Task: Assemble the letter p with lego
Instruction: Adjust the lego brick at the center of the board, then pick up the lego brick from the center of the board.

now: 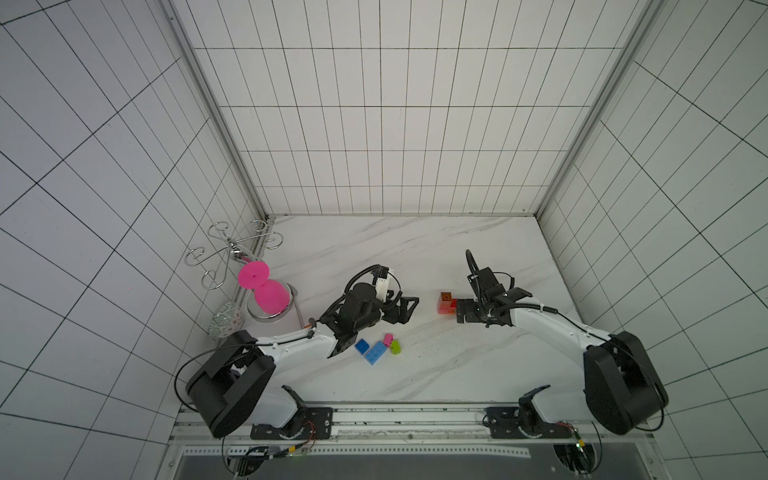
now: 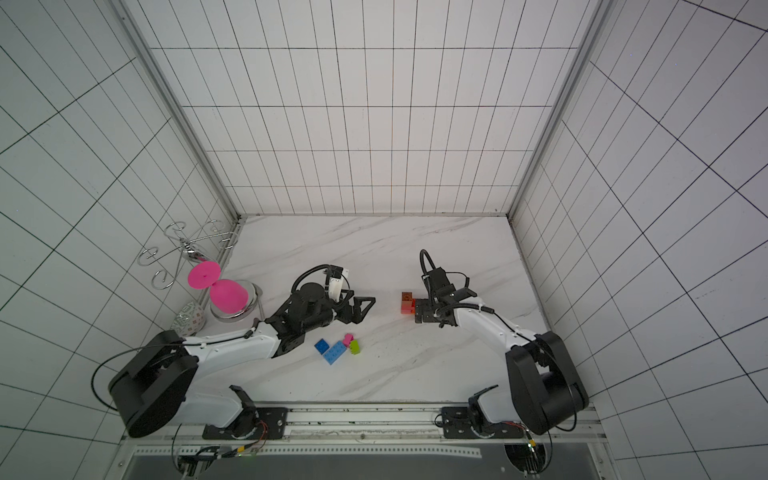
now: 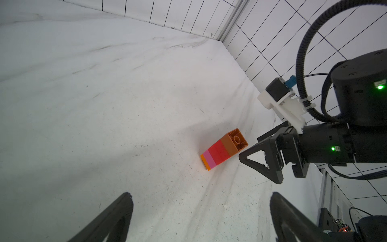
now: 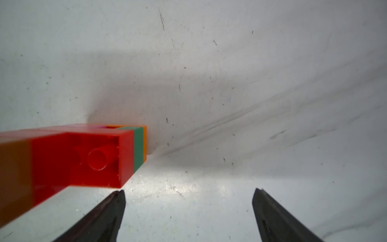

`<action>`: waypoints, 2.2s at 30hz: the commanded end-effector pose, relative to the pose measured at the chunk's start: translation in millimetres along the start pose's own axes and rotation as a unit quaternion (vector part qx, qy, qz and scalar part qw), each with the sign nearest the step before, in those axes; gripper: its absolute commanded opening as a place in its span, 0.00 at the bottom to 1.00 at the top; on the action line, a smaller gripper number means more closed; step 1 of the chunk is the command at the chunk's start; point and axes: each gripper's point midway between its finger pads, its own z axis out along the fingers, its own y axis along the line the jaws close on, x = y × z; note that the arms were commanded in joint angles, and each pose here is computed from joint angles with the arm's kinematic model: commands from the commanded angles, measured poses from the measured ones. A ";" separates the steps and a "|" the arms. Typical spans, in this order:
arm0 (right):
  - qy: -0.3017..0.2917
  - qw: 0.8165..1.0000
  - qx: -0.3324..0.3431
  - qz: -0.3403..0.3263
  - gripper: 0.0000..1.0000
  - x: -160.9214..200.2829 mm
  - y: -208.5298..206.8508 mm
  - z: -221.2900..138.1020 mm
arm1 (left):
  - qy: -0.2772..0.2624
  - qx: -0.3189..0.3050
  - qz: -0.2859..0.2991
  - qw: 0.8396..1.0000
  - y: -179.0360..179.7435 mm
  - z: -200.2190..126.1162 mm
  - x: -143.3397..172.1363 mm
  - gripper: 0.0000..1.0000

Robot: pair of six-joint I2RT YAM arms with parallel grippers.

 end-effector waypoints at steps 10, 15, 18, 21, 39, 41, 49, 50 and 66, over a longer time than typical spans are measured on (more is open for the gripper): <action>0.032 0.994 -0.101 0.004 0.99 -34.0 37.2 -79.2 | -0.003 -0.020 -0.014 1.000 15.7 -4.2 -0.7 0.97; 0.070 0.988 -0.140 -0.003 0.98 -52.7 60.2 -94.0 | -0.002 -0.031 -0.025 0.999 23.7 -6.3 -2.8 0.97; 0.083 0.992 -0.093 0.007 0.98 -68.8 51.6 -94.5 | -0.005 -0.036 -0.034 0.999 27.5 -7.4 -4.2 0.97; 0.114 0.992 -0.049 0.017 0.98 -83.9 47.0 -94.4 | -0.004 -0.038 -0.044 0.998 30.9 -8.4 -4.4 0.97; 0.273 0.961 -0.024 0.026 0.99 -73.6 75.9 -14.7 | -0.005 -0.038 -0.086 0.996 48.3 -14.2 -8.9 0.97; 0.281 0.959 -0.015 0.021 0.98 -68.1 74.7 -9.5 | -0.006 -0.039 -0.088 0.995 49.0 -14.1 -9.0 0.97; 0.311 0.950 0.002 0.011 0.99 -45.2 75.8 11.3 | -0.005 -0.035 -0.091 0.995 49.0 -15.2 -9.3 0.97; 0.315 0.949 0.004 0.009 0.99 -42.1 76.5 13.6 | -0.006 -0.036 -0.090 0.995 49.1 -15.5 -9.6 0.97; 0.338 0.941 0.019 0.015 0.75 -18.2 77.3 39.7 | -0.008 -0.035 -0.090 0.995 48.8 -16.3 -10.5 0.97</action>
